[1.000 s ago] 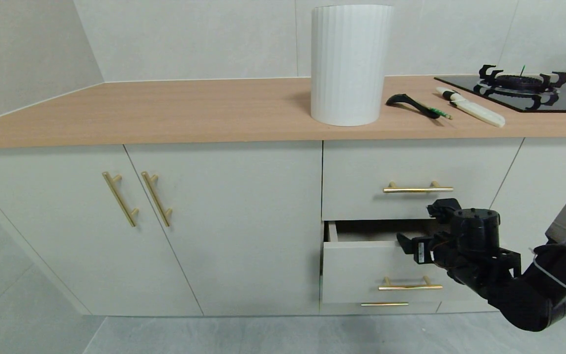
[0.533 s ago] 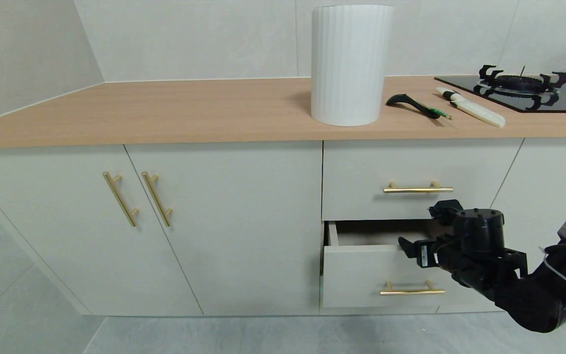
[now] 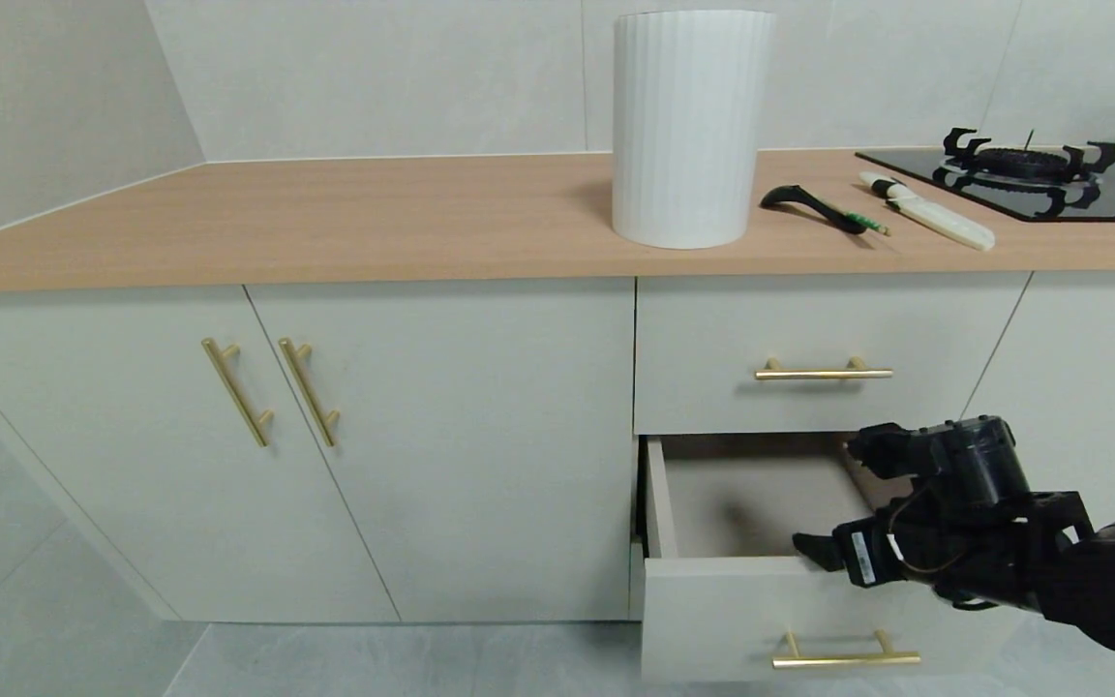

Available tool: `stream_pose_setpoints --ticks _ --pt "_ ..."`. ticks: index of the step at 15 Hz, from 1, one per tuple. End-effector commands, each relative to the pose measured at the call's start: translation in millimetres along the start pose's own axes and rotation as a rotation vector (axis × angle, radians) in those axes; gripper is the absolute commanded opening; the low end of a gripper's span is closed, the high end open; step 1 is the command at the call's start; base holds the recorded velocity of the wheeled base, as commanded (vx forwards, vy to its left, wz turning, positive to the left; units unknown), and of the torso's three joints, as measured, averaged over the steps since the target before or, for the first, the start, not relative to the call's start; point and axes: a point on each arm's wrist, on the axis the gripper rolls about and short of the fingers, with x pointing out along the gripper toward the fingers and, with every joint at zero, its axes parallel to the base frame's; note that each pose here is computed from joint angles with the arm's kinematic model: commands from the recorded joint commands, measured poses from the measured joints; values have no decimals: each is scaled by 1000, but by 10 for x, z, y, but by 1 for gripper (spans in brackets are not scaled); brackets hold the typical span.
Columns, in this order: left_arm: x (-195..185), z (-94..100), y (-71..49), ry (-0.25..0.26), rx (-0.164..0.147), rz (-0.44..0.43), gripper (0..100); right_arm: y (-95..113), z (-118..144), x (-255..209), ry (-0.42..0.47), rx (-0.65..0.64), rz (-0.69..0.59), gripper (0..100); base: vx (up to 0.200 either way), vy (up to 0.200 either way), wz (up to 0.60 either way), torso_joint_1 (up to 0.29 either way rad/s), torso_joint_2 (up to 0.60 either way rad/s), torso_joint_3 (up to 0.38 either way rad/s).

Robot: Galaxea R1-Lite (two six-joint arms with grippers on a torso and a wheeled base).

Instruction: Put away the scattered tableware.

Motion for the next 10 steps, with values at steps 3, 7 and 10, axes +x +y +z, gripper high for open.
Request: stream_pose_setpoints --ticks 3,7,10 --pt "1 0 0 1 0 0 100 66 -20 -181 50 -103 26 100 0 0 0 0 0 0" --pt "1 0 0 1 0 0 100 111 -82 -266 119 -145 53 100 0 0 0 0 0 0" --pt "1 0 0 1 0 -1 100 139 -153 -384 199 -217 69 100 0 0 0 0 0 0"
